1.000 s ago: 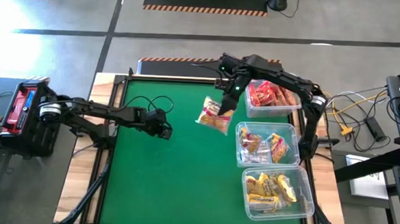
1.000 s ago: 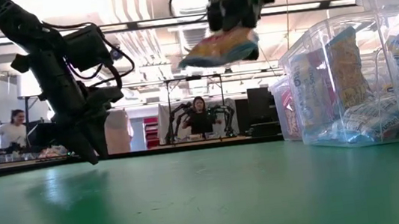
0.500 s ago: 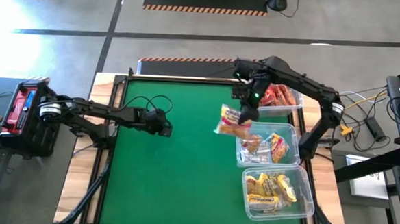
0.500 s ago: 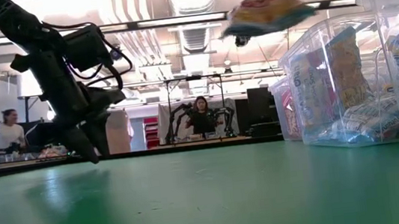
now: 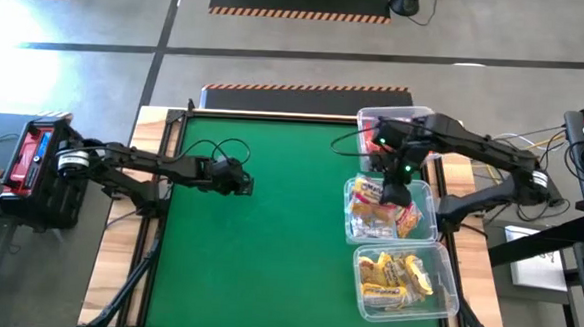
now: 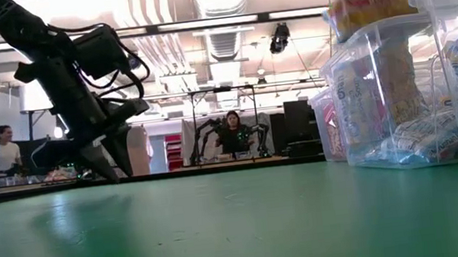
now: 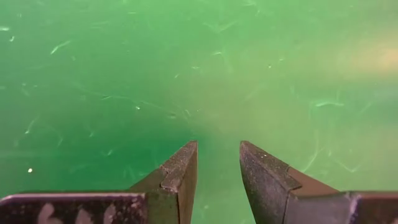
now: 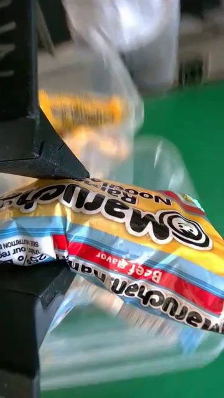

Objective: Sort Maruchan noodles
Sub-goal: Put the blue noodle pack into the middle transparent bin, then return to Home Position

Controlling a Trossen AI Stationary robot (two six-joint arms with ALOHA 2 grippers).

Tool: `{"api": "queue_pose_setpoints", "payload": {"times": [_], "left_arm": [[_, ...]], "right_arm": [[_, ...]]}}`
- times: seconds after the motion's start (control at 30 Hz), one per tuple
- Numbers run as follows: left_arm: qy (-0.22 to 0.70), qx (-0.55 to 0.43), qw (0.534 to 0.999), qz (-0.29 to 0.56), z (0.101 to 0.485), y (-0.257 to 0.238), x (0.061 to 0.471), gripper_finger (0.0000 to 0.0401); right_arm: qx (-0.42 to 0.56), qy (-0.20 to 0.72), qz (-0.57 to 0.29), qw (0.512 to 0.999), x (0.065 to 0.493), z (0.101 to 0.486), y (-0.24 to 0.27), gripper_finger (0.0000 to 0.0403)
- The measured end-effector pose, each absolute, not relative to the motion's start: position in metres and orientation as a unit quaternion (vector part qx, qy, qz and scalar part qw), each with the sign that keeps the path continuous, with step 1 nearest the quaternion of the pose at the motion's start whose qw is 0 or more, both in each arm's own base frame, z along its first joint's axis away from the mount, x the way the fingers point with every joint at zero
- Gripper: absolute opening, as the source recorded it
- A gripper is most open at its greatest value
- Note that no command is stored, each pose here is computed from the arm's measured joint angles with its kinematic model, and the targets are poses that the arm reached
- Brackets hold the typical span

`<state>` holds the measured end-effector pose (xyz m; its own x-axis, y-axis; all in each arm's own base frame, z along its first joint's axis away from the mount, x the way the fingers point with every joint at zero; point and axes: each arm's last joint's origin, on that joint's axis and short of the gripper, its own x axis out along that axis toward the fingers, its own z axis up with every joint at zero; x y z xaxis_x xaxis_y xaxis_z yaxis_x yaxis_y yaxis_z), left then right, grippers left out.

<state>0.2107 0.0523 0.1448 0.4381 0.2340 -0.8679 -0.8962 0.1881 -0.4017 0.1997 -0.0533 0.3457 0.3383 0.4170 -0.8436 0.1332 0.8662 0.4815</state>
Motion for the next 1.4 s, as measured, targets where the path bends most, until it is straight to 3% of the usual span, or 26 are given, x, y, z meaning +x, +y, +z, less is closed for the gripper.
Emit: {"api": "queue_pose_setpoints", "payload": {"times": [0.13, 0.47, 0.67, 0.87, 1.1, 1.23, 1.4], "left_arm": [[0.327, -0.502, 0.686, 0.412, 0.145, 0.052, 0.212, 0.0103], [0.312, -0.520, 0.683, 0.407, 0.149, 0.052, 0.215, 0.0103], [0.309, -0.524, 0.687, 0.397, 0.153, 0.050, 0.219, 0.0103], [0.303, -0.532, 0.701, 0.365, 0.166, 0.049, 0.229, 0.0103], [0.289, -0.470, 0.790, 0.266, 0.218, 0.032, 0.257, 0.0103], [0.298, -0.418, 0.826, 0.233, 0.251, 0.009, 0.267, 0.0103], [0.332, -0.350, 0.832, 0.275, 0.289, -0.010, 0.262, 0.0103]], "right_arm": [[0.232, 0.598, 0.020, 0.767, 0.182, 0.328, -0.051, 0.0151], [0.252, 0.611, 0.006, 0.751, 0.164, 0.302, -0.045, 0.0176], [0.226, 0.609, 0.026, 0.760, 0.153, 0.307, -0.041, 0.0194], [0.196, 0.541, 0.030, 0.817, 0.148, 0.334, -0.039, 0.0189], [0.148, 0.390, -0.022, 0.909, 0.140, 0.351, -0.039, 0.0187], [0.143, 0.320, -0.065, 0.934, 0.131, 0.345, -0.038, 0.0187], [0.147, 0.268, -0.126, 0.944, 0.120, 0.321, -0.038, 0.0187]]}}
